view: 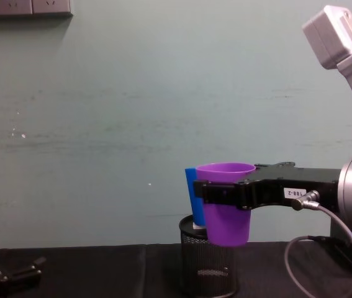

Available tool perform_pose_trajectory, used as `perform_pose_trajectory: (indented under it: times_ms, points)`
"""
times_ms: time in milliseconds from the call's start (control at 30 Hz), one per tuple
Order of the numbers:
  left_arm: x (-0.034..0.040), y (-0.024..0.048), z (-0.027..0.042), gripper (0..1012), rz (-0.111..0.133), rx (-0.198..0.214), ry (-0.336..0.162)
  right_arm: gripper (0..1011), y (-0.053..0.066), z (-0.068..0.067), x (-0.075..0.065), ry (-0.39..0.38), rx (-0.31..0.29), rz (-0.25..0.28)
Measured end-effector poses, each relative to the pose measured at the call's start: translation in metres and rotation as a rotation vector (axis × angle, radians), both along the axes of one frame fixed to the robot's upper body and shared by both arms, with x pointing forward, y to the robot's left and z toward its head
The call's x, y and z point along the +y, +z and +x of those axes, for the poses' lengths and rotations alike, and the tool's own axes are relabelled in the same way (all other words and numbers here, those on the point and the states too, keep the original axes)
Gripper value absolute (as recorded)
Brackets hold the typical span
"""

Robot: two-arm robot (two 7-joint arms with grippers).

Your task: Pick up one cup with a gripper and tap it against the other cup.

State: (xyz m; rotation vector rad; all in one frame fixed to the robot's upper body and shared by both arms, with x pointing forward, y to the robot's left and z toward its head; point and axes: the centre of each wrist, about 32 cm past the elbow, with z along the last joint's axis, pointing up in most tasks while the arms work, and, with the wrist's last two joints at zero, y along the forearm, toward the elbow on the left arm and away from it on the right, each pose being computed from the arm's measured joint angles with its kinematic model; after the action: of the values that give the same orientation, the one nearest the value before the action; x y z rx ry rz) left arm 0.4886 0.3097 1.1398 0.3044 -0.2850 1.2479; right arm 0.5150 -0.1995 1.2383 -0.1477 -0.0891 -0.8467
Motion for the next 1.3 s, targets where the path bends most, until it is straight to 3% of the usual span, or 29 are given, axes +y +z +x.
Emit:
perform_pose_trajectory:
  times_ms: [1133,1300]
  points:
    - [0.0,0.0,0.0,1000,0.0,0.0,0.0,744,0.0,0.0,0.0,0.0,0.0,0.0]
    - [0.0,0.0,0.0,1000,0.0,0.0,0.0,743,-0.0004,0.0061,0.0053,0.013,0.001,0.002]
